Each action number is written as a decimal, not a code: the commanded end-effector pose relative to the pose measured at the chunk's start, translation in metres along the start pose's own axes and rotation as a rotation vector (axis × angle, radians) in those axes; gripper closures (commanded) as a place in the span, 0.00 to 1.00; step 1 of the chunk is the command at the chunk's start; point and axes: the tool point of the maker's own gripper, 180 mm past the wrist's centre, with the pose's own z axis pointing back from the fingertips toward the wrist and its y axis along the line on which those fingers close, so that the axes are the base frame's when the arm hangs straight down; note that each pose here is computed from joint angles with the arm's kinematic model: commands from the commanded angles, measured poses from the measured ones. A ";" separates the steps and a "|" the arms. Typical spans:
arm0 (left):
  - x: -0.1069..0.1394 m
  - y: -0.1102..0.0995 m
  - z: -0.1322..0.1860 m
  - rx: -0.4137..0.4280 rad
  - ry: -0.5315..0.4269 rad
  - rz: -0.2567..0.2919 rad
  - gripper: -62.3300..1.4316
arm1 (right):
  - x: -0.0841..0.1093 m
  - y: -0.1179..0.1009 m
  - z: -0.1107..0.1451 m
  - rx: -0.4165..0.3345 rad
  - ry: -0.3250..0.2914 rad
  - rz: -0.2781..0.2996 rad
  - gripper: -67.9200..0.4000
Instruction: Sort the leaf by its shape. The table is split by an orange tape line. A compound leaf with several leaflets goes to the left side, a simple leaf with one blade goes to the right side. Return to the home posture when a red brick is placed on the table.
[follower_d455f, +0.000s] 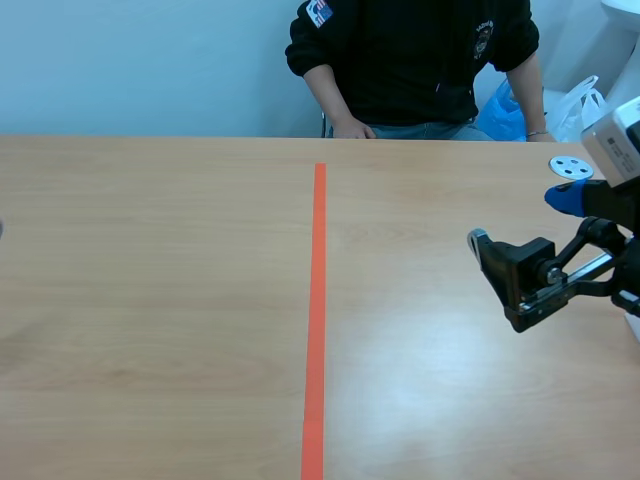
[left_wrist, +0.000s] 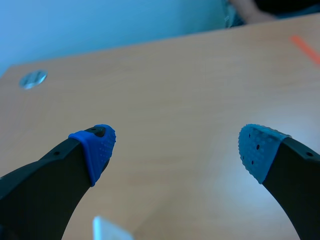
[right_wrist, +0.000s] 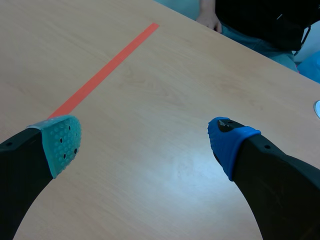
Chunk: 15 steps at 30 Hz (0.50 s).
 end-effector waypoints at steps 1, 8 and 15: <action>0.019 -0.013 0.000 -0.052 -0.044 -0.006 0.15 | 0.017 -0.006 0.000 -0.013 -0.047 0.019 0.24; 0.071 -0.078 0.014 -0.291 -0.158 -0.004 0.15 | 0.017 -0.006 0.000 -0.013 -0.047 0.019 0.24; 0.080 -0.105 0.022 -0.402 -0.162 0.003 0.15 | 0.031 -0.002 0.001 -0.002 -0.074 0.040 0.23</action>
